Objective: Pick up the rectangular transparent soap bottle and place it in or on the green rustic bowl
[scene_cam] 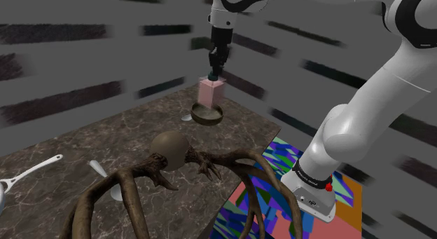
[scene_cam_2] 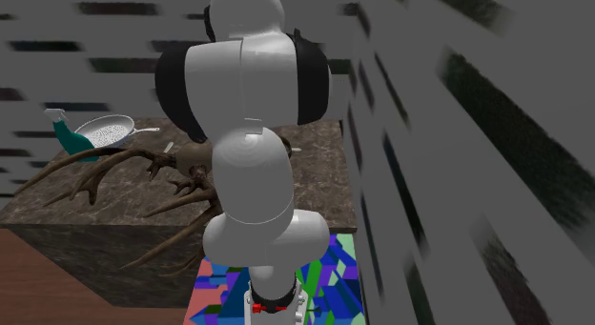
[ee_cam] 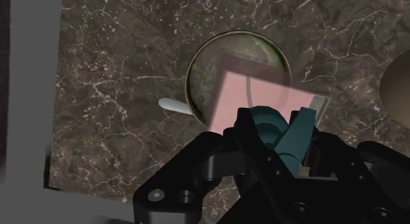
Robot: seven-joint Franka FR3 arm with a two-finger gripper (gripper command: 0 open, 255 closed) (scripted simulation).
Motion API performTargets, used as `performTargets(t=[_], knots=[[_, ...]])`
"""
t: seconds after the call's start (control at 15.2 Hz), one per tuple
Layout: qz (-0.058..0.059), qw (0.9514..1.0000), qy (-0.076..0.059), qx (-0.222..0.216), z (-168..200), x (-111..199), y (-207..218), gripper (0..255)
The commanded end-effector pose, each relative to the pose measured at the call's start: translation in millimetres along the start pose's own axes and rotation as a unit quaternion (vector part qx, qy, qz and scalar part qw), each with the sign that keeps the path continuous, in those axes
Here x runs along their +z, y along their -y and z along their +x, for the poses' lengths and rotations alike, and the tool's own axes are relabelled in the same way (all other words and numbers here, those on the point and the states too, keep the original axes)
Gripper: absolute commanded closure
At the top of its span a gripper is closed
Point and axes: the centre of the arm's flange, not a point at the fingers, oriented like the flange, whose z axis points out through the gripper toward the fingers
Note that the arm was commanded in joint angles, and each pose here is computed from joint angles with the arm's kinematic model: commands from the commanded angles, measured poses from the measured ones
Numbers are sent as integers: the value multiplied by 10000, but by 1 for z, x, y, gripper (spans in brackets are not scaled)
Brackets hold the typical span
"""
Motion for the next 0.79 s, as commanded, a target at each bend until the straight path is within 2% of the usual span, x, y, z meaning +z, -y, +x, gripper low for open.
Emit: performTargets(t=[0.0, 0.26, 0.73], knots=[[-1, 10000, -4, 0, 0, 10, 0, 255], [-1, 10000, -4, 0, 2, 28, 0, 255], [-1, 10000, -4, 0, 2, 28, 0, 255]])
